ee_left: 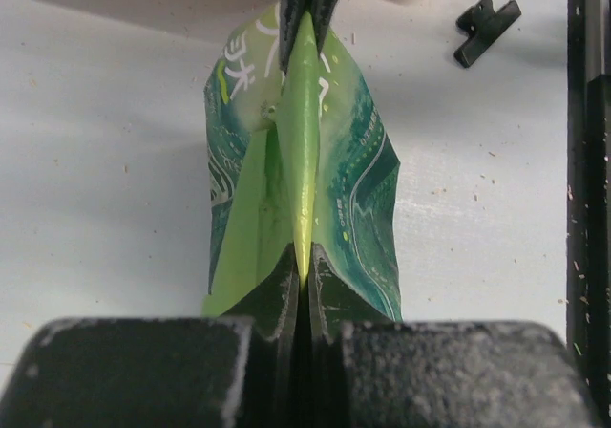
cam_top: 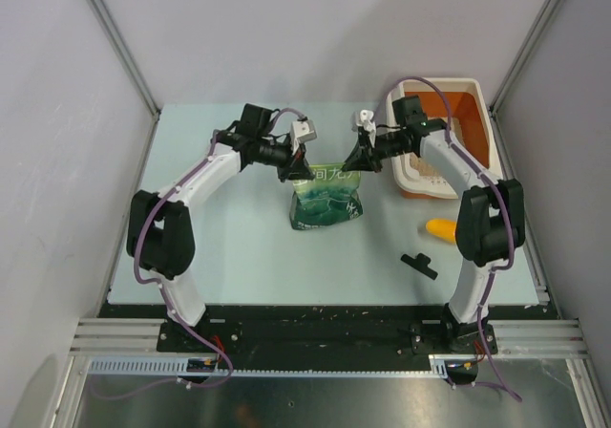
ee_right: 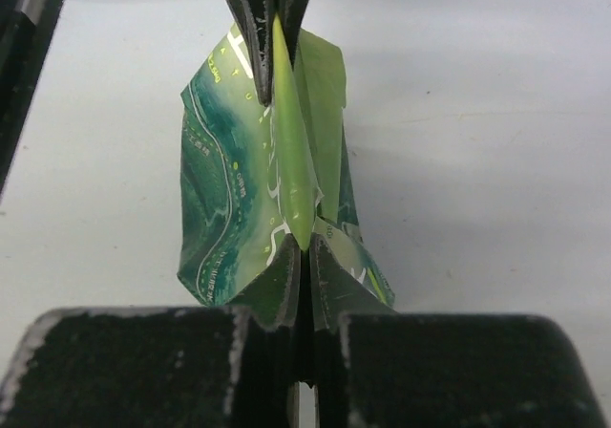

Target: Fill the litter box with clean litter

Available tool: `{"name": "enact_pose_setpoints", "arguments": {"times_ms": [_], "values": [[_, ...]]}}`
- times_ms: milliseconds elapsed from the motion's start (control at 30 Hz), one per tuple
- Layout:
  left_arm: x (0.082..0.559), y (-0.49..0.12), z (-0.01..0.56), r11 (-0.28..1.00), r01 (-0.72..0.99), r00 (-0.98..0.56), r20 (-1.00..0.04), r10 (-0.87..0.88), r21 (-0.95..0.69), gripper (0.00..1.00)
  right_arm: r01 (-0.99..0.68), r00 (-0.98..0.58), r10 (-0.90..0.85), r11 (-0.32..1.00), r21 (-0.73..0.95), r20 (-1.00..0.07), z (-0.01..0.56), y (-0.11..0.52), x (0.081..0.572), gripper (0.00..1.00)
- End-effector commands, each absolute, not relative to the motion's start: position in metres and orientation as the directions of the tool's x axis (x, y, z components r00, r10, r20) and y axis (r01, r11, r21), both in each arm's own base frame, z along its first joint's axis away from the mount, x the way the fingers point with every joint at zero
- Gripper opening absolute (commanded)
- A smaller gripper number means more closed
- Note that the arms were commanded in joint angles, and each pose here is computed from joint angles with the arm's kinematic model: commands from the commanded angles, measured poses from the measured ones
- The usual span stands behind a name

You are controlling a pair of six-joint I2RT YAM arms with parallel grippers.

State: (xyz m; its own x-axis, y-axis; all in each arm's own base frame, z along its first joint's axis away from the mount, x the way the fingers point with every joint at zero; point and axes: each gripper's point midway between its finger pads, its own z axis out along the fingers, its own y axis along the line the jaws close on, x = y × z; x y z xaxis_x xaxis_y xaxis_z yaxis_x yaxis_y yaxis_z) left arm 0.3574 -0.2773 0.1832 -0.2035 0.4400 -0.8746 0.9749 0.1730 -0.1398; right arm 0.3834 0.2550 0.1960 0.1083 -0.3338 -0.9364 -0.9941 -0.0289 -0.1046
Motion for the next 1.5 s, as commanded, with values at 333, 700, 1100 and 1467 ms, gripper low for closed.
{"name": "enact_pose_setpoints", "arguments": {"times_ms": [333, 700, 1100, 1467], "values": [[0.346, -0.334, 0.224, -0.021, 0.998, 0.069, -0.912, 0.403, 0.066, 0.43, -0.999, -0.054, -0.392, 0.018, 0.051, -0.918, 0.206, 0.251, 0.370, 0.00], [0.351, -0.355, 0.212, 0.031, 0.997, 0.049, -0.904, 0.424, 0.068, 0.50, -0.998, -0.070, -0.385, 0.028, 0.065, -0.920, 0.207, 0.252, 0.368, 0.00], [0.351, -0.267, 0.207, 0.210, 0.977, -0.067, -0.893, 0.445, 0.032, 0.13, -0.996, -0.086, -0.338, 0.063, 0.068, -0.937, 0.220, 0.246, 0.372, 0.00], [0.345, -0.272, 0.237, 0.180, 0.982, -0.012, -0.917, 0.399, 0.065, 0.48, -0.995, -0.090, -0.308, 0.067, 0.073, -0.947, 0.229, 0.253, 0.374, 0.00]]}}
